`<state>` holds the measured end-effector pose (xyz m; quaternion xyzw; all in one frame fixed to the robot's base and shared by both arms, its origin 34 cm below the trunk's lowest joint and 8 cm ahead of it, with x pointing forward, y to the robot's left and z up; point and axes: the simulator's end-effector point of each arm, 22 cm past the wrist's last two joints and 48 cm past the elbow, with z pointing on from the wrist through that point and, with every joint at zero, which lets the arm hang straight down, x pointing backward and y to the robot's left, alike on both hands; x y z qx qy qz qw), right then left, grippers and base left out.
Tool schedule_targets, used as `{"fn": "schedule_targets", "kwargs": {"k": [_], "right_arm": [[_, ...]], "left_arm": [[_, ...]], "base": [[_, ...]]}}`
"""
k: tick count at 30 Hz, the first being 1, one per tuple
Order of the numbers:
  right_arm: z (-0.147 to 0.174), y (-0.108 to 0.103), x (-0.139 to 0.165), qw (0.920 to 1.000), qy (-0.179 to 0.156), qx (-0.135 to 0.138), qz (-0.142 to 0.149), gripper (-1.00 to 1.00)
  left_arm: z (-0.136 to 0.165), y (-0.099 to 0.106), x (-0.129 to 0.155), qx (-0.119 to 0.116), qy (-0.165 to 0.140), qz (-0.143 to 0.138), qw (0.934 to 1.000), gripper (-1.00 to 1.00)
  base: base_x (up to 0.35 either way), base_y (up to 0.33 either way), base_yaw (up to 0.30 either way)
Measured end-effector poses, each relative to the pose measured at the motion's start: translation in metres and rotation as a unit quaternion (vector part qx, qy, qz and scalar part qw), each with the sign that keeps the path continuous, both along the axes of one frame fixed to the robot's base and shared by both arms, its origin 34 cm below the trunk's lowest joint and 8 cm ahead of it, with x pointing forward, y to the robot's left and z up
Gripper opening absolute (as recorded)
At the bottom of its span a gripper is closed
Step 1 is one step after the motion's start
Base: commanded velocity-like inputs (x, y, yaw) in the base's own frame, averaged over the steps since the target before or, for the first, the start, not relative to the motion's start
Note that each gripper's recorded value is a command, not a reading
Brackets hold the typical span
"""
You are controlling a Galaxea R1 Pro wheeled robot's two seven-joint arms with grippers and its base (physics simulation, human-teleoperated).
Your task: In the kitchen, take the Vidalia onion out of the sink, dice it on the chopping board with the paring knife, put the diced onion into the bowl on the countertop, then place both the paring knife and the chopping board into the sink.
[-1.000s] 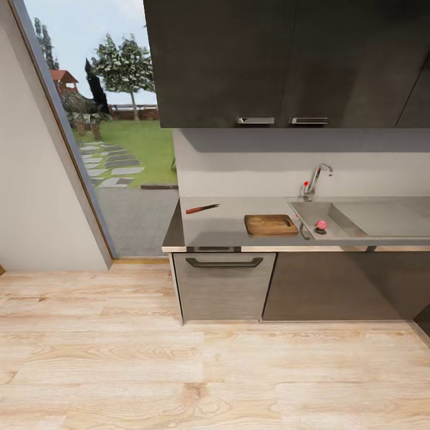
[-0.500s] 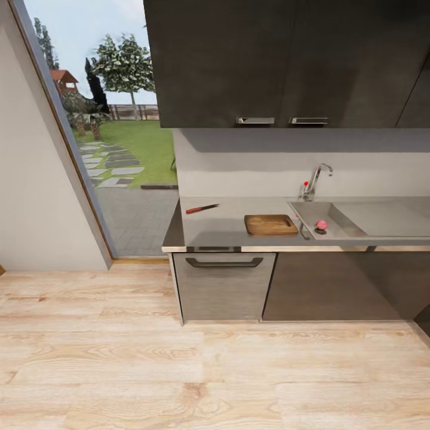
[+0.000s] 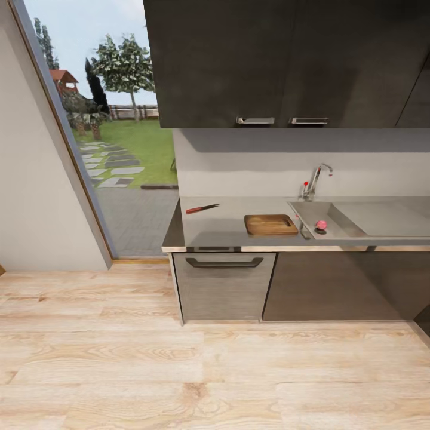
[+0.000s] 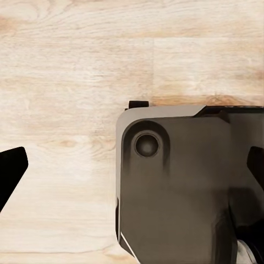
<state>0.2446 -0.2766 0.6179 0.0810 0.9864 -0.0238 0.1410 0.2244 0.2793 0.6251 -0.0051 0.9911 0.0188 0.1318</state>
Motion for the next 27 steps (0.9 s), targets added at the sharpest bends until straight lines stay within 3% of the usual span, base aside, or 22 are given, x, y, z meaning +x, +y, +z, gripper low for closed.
{"fn": "schedule_targets", "kwargs": {"k": [7, 10, 12, 16, 27], "right_arm": [[0.0000, 0.0024, 0.0003, 0.9999, -0.001, 0.004, -0.012, 1.00], [0.0003, -0.0006, 0.0011, 0.9992, -0.004, 0.004, -0.041, 1.00], [0.0007, -0.0035, 0.0027, 0.9969, -0.008, 0.006, -0.078, 1.00], [0.0012, -0.0018, 0.0054, 0.9943, -0.013, 0.009, -0.105, 1.00], [0.0014, -0.0024, 0.0064, 0.9934, -0.015, 0.009, -0.113, 1.00]], "left_arm": [[0.0000, -0.0003, 0.0001, 0.000, 0.000, -0.001, 1.0000, 1.00], [0.0000, -0.0003, 0.0001, 0.000, 0.000, -0.001, 1.0000, 1.00], [0.0000, -0.0003, -0.0004, 0.000, 0.000, -0.001, 1.0000, 1.00], [0.0000, -0.0004, -0.0002, 0.000, 0.000, -0.001, 1.0000, 1.00], [-0.0001, -0.0006, -0.0007, 0.000, 0.001, -0.001, 1.0000, 1.00]], "base": [[0.000, 0.000, 0.000], [0.000, 0.000, 0.000], [0.000, 0.000, 0.000], [0.000, 0.000, 0.000], [0.000, 0.000, 0.000]]}}
